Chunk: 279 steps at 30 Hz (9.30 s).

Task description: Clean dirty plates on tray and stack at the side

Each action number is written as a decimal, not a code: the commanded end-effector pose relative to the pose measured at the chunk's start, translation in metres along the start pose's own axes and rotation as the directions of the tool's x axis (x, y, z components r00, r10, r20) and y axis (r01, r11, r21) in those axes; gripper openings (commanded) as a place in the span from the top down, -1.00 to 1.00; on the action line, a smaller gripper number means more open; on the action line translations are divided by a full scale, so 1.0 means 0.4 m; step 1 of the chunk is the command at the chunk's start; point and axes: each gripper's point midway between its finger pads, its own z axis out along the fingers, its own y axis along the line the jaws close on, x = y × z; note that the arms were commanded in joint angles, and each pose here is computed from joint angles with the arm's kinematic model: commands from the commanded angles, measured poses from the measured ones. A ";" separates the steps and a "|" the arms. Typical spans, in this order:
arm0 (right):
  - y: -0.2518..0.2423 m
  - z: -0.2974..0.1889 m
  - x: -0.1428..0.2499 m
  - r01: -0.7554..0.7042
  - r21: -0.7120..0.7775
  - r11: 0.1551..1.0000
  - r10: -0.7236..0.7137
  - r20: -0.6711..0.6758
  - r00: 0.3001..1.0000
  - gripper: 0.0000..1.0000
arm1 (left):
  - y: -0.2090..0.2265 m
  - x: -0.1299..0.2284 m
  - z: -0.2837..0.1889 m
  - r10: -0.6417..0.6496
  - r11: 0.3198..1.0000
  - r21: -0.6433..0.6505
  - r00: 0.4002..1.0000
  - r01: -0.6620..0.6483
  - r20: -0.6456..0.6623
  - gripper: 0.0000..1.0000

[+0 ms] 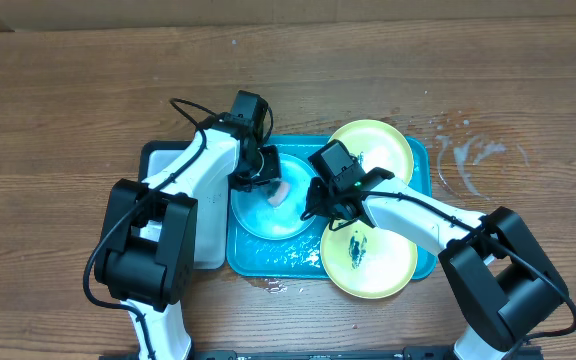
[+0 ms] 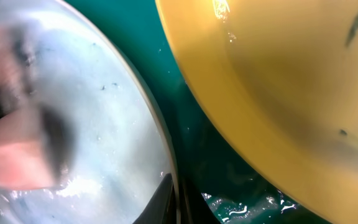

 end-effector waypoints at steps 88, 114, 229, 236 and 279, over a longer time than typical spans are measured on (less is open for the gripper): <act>-0.004 0.008 0.019 0.012 0.011 1.000 -0.011 -0.026 1.000 0.92 | -0.129 0.005 -0.069 0.332 0.936 -0.072 0.930 -0.346 -0.158 0.92; 0.071 -0.122 0.014 0.244 -0.055 0.968 -0.248 -0.081 0.965 0.92 | 0.220 -0.014 -0.432 -0.019 0.858 -0.511 0.997 0.052 0.070 0.91; 0.312 -0.863 0.033 0.221 0.965 0.140 -0.989 0.126 0.075 0.92 | 0.376 -0.019 -0.298 -0.179 0.964 -0.210 0.983 0.165 -0.046 0.92; 0.312 -0.863 0.033 0.222 0.965 0.140 -0.989 0.126 0.075 0.92 | 0.376 -0.019 -0.298 -0.179 0.964 -0.210 0.983 0.165 -0.047 0.91; 0.268 -0.577 0.020 0.587 0.445 0.676 -0.733 0.323 0.599 0.92 | 0.404 0.013 -0.086 -0.079 0.983 -0.166 0.997 0.079 0.005 -1.00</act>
